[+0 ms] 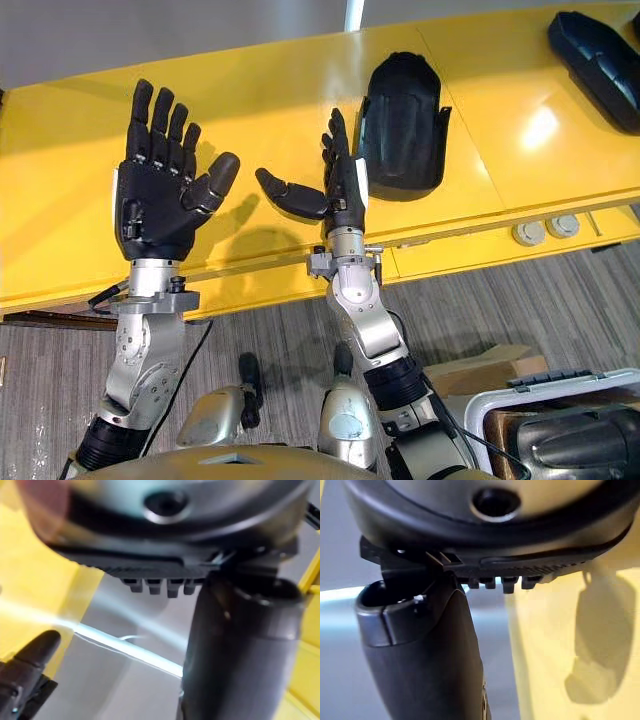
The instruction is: Walk over and take three plastic housings, then place them on the shelf
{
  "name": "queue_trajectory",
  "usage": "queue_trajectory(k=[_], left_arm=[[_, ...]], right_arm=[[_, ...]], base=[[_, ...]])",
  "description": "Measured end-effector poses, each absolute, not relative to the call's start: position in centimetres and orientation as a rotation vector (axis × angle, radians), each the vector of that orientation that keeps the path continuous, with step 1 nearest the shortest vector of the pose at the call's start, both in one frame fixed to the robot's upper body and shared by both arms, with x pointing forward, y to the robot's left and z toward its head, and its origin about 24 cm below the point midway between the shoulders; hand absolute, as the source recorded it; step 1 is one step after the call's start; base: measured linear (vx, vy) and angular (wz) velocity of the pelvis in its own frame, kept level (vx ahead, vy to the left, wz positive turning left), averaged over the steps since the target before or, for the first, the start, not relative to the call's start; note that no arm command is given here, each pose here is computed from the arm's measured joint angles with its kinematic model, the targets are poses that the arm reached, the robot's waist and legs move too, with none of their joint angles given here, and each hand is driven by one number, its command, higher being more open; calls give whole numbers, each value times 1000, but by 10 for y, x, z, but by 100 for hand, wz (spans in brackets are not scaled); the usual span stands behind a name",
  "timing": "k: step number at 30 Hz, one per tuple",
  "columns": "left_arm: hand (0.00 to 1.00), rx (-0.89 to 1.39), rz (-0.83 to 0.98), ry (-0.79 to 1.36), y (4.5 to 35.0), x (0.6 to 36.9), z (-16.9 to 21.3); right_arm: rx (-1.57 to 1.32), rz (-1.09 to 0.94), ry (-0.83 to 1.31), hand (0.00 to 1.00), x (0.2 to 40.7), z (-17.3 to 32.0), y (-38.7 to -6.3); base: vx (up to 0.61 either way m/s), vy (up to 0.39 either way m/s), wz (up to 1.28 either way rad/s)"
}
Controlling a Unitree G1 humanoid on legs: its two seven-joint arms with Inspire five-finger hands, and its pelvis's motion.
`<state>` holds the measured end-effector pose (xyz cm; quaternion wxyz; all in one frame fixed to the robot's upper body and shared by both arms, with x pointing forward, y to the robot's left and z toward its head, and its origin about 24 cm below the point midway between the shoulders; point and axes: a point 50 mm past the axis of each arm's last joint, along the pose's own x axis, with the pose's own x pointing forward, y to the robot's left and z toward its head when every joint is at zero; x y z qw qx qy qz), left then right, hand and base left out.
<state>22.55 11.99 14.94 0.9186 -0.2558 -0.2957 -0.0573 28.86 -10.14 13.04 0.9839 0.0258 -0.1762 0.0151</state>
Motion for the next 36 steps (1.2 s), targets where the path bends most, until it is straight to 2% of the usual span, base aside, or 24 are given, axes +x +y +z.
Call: queue_trajectory(k=[15, 20, 27, 32, 36], left_arm=[[100, -561, -210, -614, 100, 225, 155], [100, -595, -293, -624, 94, 226, 160], [100, -586, -358, -591, 83, 224, 157], [100, -571, -436, -596, 80, 225, 158], [100, -525, -512, -556, 74, 227, 150]], right_arm=[[62, 8, -375, 100, 285, 133, -97], [60, 17, -375, 100, 284, 133, -97], [43, 134, -466, 100, 269, 150, -106], [24, 161, -645, 100, 247, 181, -140], [-38, -25, -905, 100, 226, 220, -186]], base=[[-6, 15, -13], [-22, 3, -7], [-16, -6, -5], [-20, -4, -4], [-45, 7, -9]])
